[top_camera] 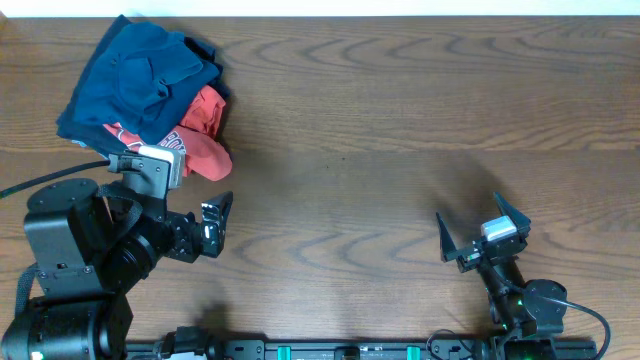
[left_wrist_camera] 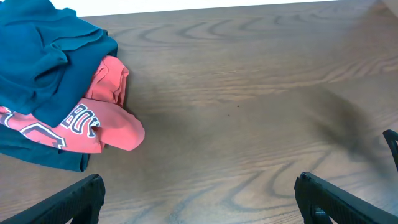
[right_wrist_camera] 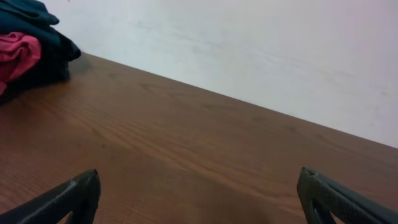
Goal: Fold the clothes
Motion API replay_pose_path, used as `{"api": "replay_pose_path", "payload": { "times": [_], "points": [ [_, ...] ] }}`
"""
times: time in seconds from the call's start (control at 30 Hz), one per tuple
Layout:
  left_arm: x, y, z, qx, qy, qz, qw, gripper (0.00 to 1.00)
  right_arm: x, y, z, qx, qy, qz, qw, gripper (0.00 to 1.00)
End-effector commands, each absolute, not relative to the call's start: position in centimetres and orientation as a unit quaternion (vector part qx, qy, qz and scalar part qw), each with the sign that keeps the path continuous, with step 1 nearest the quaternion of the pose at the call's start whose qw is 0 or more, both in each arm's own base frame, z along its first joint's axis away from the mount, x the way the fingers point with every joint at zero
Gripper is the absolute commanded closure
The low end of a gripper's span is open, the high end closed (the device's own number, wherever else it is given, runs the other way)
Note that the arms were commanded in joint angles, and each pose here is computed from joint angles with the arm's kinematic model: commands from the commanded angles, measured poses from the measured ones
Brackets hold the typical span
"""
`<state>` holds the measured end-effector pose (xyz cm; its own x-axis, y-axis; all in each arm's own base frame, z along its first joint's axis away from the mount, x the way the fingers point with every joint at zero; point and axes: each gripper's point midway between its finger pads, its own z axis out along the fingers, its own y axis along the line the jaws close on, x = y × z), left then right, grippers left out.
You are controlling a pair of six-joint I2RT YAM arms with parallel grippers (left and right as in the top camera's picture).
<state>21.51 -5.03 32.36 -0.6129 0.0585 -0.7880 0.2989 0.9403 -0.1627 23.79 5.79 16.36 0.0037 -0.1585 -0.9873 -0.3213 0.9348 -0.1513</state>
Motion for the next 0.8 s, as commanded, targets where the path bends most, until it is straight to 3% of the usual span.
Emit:
{"api": "replay_pose_path", "payload": {
  "times": [0.0, 0.6, 0.77],
  "points": [
    [21.5, -5.0, 32.7, 0.109, 0.885, -0.133, 0.433, 0.02, 23.8, 5.7, 16.3, -0.170, 0.703, 0.059, 0.688, 0.01],
    [21.3, -5.0, 32.7, 0.110, 0.884, -0.133, 0.435, 0.02, 23.8, 5.7, 16.3, -0.170, 0.703, 0.059, 0.688, 0.01],
    [23.3, -5.1, 35.3, 0.131, 0.838, -0.118, 0.517, 0.02, 23.8, 5.7, 16.3, -0.170, 0.703, 0.059, 0.688, 0.01]
  ]
}}
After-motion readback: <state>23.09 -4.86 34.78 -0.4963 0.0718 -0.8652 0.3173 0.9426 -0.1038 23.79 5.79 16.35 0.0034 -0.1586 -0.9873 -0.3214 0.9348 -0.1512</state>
